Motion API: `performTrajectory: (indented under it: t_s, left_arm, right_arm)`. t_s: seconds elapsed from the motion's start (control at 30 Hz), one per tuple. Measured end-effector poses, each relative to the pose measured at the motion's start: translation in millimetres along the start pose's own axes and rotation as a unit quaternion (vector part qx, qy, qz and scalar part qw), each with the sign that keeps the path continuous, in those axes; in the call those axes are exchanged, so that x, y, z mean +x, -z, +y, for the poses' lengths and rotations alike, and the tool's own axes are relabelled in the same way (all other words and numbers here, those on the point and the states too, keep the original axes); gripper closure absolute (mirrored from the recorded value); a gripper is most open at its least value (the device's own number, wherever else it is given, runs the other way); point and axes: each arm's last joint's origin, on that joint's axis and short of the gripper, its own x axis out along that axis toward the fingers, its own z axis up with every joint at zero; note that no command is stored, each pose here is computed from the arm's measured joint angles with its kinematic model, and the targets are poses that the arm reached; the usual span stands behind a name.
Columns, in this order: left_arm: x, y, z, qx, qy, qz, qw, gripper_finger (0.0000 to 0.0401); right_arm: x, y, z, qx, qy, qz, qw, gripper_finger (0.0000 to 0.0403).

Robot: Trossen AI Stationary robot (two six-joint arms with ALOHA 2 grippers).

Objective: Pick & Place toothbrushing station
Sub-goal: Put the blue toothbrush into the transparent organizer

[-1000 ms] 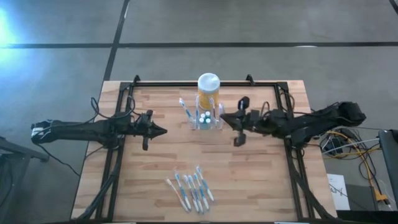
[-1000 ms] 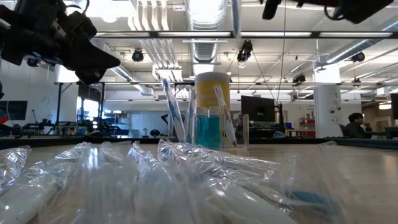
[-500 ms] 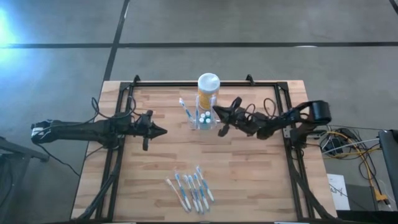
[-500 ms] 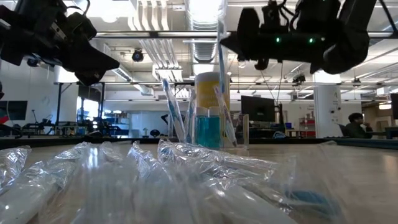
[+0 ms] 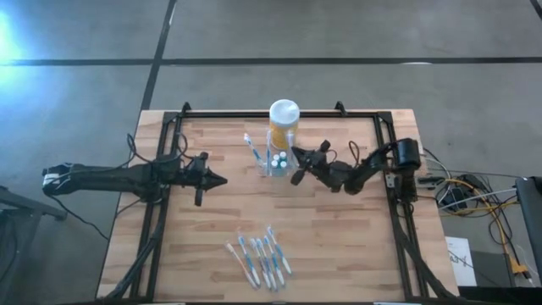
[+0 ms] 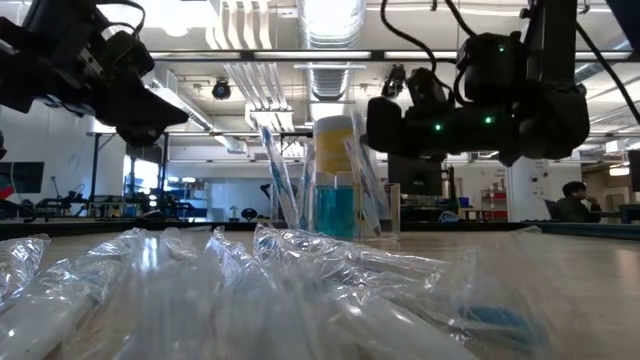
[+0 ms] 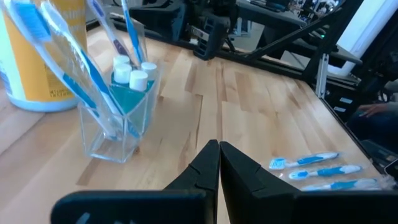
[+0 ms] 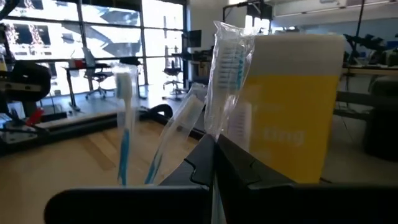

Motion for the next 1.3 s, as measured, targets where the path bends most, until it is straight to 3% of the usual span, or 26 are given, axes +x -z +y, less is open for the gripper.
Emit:
performTrajectory:
  t_s: [0.67,0.97,1.3]
  left_arm:
    - [0,5,1,-0.026,0.001,-0.003,1.000,0.0385]
    - [0,5,1,-0.028,0.001,-0.005,1.000,0.0385]
    - [0,3,1,-0.035,0.003,-0.012,0.999,0.0385]
  right_arm:
    - [-4,24,1,-0.022,0.007,0.048,0.999,0.0394]
    - [-9,17,-2,-0.031,0.003,0.049,0.998,0.0394]
    - [-13,4,-3,-0.018,0.006,0.114,0.993,0.0378]
